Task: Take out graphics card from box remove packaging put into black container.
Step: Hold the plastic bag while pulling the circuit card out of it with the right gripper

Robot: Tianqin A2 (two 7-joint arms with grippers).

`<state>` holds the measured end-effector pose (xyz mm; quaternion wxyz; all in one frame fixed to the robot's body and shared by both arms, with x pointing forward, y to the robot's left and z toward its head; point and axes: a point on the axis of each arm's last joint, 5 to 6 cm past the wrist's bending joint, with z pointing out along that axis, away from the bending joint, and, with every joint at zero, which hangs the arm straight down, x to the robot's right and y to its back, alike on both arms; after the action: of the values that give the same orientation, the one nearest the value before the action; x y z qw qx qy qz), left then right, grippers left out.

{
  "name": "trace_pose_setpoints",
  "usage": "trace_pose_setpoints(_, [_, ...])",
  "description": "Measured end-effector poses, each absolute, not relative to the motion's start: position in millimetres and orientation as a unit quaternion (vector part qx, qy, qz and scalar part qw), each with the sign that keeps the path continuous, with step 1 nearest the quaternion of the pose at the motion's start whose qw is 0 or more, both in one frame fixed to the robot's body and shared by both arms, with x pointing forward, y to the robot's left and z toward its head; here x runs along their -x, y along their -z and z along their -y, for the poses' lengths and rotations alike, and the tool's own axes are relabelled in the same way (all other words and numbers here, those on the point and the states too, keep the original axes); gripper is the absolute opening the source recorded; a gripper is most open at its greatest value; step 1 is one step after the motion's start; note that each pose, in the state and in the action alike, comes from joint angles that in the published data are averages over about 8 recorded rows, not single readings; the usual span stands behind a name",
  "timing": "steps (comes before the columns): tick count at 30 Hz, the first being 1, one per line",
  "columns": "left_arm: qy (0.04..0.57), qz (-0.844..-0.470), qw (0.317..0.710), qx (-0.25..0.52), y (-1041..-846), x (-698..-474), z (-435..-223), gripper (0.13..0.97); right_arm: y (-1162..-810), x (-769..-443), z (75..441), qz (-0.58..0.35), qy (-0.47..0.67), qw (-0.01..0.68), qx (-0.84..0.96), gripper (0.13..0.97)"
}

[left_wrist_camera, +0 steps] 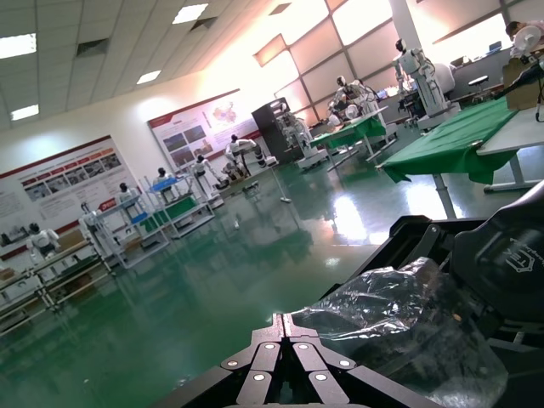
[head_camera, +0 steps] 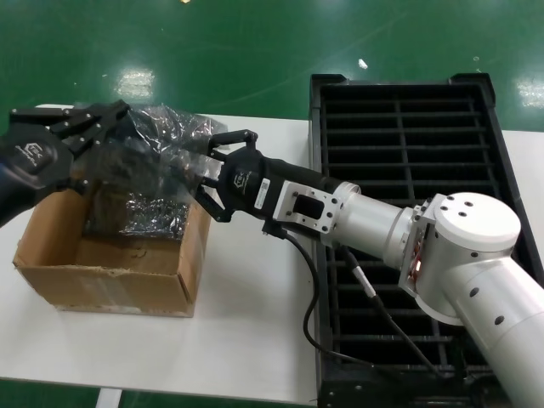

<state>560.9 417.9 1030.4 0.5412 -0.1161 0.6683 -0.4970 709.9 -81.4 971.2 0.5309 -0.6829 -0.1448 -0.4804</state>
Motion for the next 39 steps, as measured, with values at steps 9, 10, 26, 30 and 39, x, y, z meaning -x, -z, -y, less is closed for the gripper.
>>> trace_pose_setpoints(9, [0.494,-0.673,0.540,0.111,-1030.6,-561,-415,0.139,-972,-704,83,0.143,0.484,0.529,0.682,0.211])
trace_pose_setpoints(10, [0.493,-0.673,0.540,0.111,-1030.5,-561,-415,0.139,-973,-703,84,0.143,0.485,0.528,0.683,0.207])
trace_pose_setpoints(26, [0.471,-0.676,0.555,0.115,-1021.5,-556,-427,0.139,-990,-679,113,0.123,0.508,0.491,0.697,0.185])
trace_pose_setpoints(30, [0.466,-0.675,0.561,0.114,-1018.8,-557,-429,0.139,-999,-671,126,0.112,0.513,0.487,0.699,0.185])
trace_pose_setpoints(39, [0.453,-0.667,0.581,0.110,-1013.3,-559,-432,0.139,-1034,-650,166,0.084,0.520,0.470,0.708,0.185])
